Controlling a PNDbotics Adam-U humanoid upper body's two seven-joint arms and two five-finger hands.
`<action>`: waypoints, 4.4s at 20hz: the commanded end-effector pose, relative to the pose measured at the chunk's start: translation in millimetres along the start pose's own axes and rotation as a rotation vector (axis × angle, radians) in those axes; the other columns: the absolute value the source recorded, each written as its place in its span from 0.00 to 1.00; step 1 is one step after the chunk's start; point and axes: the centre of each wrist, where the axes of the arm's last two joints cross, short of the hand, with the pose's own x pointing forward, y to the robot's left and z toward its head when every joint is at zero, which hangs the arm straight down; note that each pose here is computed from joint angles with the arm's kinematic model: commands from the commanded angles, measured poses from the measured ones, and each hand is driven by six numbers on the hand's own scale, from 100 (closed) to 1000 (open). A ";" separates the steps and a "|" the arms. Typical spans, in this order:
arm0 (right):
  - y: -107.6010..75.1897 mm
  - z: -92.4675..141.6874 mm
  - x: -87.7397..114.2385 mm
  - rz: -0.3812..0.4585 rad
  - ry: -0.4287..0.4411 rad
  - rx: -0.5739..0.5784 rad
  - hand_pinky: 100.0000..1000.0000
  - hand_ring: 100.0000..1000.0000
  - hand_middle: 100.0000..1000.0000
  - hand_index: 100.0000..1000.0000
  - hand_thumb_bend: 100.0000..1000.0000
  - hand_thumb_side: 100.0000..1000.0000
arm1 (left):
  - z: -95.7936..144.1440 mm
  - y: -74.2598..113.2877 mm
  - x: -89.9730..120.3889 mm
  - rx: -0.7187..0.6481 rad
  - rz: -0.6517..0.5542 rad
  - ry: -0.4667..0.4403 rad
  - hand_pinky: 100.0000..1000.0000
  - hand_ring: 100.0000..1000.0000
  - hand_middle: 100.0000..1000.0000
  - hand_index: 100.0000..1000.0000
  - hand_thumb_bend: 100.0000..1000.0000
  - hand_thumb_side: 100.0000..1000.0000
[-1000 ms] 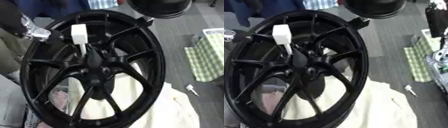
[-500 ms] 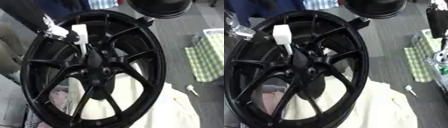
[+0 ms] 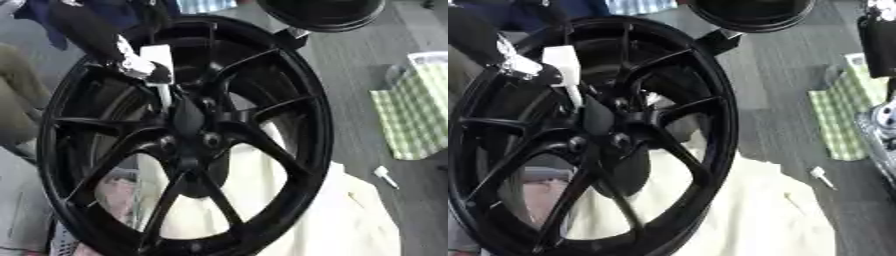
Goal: Pull the pin out of the wheel hub.
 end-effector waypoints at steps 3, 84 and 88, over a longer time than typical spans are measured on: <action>-1.3 -4.9 7.9 -0.023 -0.031 -0.008 0.47 0.50 0.50 0.69 0.00 0.51 | -0.1 4.9 -2.5 -0.002 -0.009 0.023 0.89 0.87 0.77 0.87 0.50 0.53; -8.1 -5.4 2.7 0.001 -0.039 -0.072 0.48 0.51 0.51 0.69 0.00 0.51 | 183.2 12.7 -169.9 0.729 0.570 0.559 0.66 0.49 0.25 0.47 0.00 0.12; -8.5 -7.5 3.8 0.002 -0.049 -0.080 0.48 0.51 0.51 0.69 0.00 0.51 | 213.1 -32.6 -221.9 0.797 0.625 0.813 0.67 0.51 0.28 0.51 0.00 0.09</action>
